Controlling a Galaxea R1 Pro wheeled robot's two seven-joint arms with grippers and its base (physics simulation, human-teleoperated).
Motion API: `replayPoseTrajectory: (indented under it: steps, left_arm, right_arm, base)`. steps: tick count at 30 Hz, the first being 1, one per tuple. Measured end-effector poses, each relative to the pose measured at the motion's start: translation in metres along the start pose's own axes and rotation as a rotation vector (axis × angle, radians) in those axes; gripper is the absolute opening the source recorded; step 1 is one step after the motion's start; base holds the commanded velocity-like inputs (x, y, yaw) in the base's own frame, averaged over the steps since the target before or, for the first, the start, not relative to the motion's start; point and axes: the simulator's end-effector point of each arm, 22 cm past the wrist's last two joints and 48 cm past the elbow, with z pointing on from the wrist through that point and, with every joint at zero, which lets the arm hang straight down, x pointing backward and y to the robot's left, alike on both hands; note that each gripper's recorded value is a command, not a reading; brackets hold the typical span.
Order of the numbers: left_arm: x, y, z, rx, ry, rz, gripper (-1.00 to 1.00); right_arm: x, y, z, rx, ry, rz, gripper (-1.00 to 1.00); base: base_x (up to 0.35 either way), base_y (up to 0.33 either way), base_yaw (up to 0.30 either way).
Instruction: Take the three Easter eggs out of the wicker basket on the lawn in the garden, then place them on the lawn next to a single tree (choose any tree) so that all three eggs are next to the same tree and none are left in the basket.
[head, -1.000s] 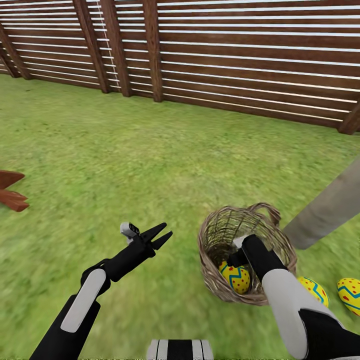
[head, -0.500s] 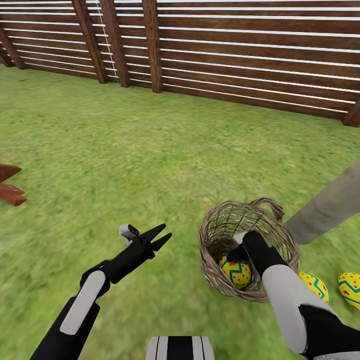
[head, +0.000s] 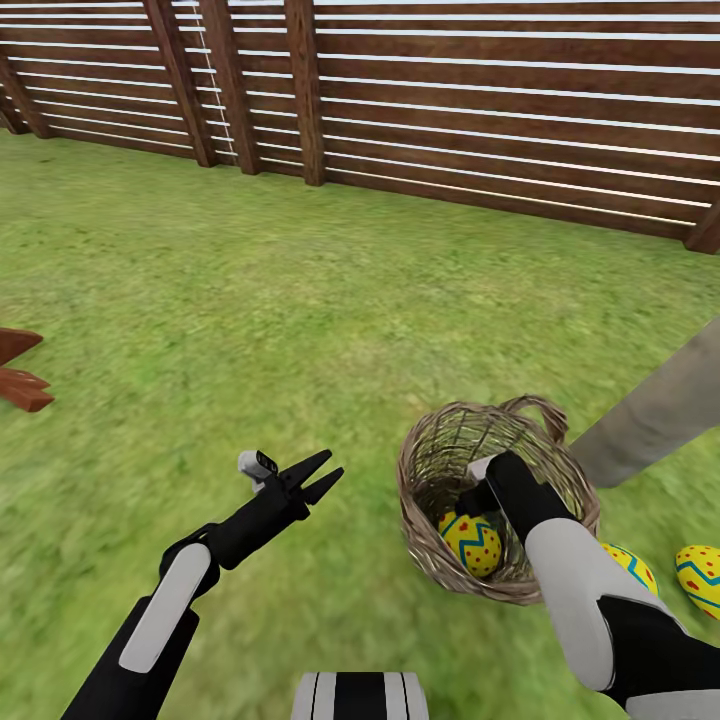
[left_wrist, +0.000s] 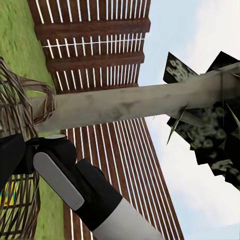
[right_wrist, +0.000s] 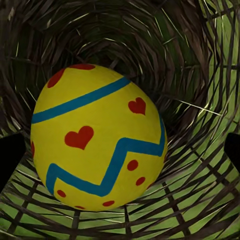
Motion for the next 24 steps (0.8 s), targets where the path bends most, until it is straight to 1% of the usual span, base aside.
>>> replayPoseTrajectory:
  steps: [6,7,8,14,17,24]
  left_arm:
    - [0.0,0.0,0.0,0.001,0.0,0.0,1.0]
    - [0.0,0.002,0.0,-0.002,-0.001,-0.003,1.0]
    - [0.0,0.004,-0.001,-0.004,-0.001,-0.007,1.0]
    - [0.0,0.004,-0.001,-0.003,-0.001,-0.007,1.0]
    - [0.0,0.011,-0.002,-0.011,-0.003,-0.016,1.0]
    - [0.0,0.011,-0.002,-0.011,-0.003,-0.017,1.0]
  right_arm:
    - [0.0,0.006,0.0,-0.027,0.002,-0.005,1.0]
    - [0.002,0.007,0.002,-0.034,0.006,-0.006,1.0]
    - [0.003,0.028,0.003,-0.128,0.01,-0.005,1.0]
    - [0.003,0.028,0.002,-0.126,0.01,-0.007,1.0]
    - [0.007,0.03,0.009,-0.129,0.022,-0.007,1.0]
    - [0.006,0.028,0.009,-0.12,0.02,-0.006,1.0]
  base:
    - [0.0,0.0,0.0]
    - [0.0,0.0,0.0]
    - [0.0,0.0,0.0]
    - [0.0,0.0,0.0]
    - [0.0,0.0,0.0]
    - [0.0,0.0,0.0]
